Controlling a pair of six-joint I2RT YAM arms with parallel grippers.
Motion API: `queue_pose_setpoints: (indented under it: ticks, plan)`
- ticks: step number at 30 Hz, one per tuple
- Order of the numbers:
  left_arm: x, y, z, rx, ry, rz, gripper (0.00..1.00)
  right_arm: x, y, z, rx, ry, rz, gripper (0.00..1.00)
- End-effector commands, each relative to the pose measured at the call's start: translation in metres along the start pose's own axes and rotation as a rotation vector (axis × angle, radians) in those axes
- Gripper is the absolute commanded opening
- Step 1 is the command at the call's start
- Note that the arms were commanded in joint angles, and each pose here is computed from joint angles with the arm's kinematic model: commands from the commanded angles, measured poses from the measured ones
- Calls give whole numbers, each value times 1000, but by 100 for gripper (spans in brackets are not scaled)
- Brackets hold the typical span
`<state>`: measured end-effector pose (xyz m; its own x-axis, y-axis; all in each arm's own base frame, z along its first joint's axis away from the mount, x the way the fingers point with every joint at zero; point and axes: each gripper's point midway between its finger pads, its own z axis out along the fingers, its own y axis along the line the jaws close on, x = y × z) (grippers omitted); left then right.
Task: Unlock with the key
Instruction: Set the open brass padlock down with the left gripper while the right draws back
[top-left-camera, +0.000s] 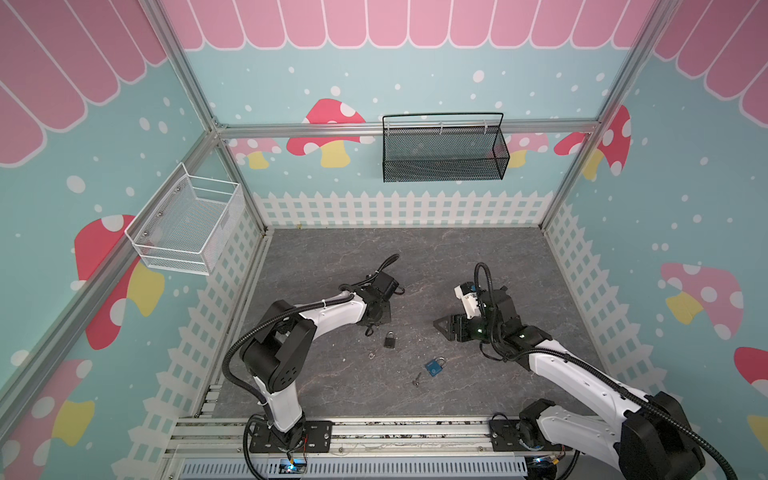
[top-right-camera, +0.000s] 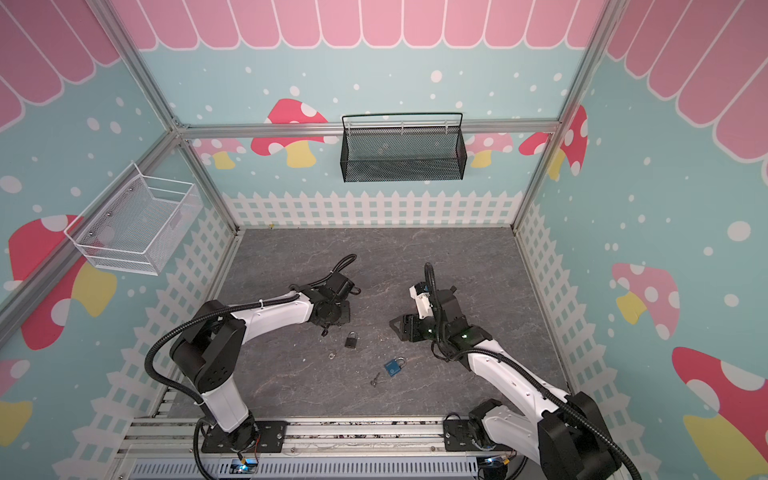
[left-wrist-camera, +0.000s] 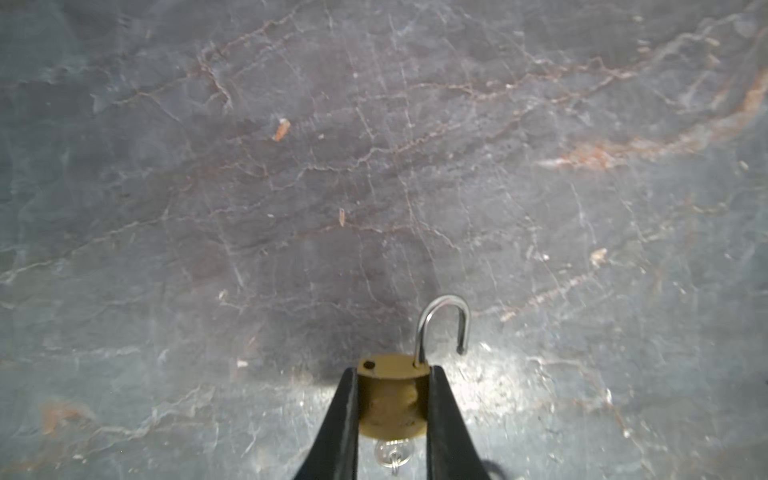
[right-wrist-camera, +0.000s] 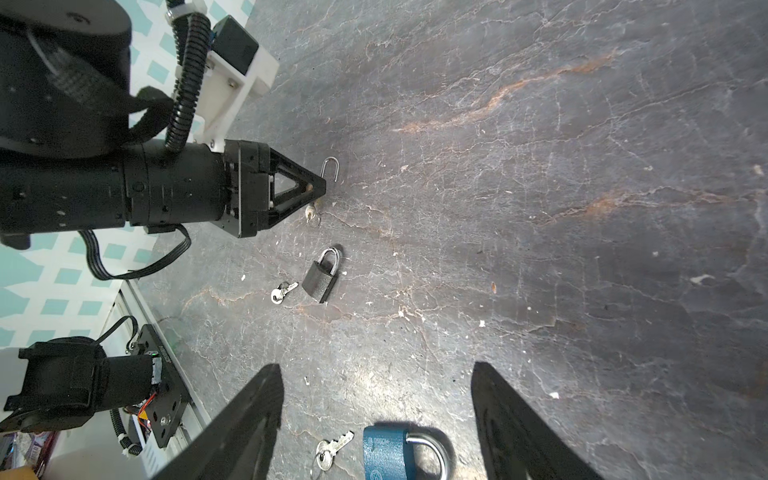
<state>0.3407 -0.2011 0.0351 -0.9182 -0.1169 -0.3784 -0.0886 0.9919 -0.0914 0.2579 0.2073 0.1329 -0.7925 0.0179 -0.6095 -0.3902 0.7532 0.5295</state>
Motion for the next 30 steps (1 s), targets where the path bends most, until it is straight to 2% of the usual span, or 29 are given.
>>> queue_pose_setpoints:
  ticks: [1,17,21,26,30]
  plan:
    - [-13,-3,1,11,-6,-15,0,0,1,2,-16,-4,11,74]
    - [-9,7,20,-43,44,2,0,-5,3,9,-25,10,18,74]
    - [-4,7,23,-33,66,2,11,-7,3,10,-20,20,10,74]
    - [-6,8,16,-25,53,-8,30,-7,2,11,-17,26,7,74]
    - [-15,7,2,3,21,-27,38,-7,4,10,-18,44,-5,74]
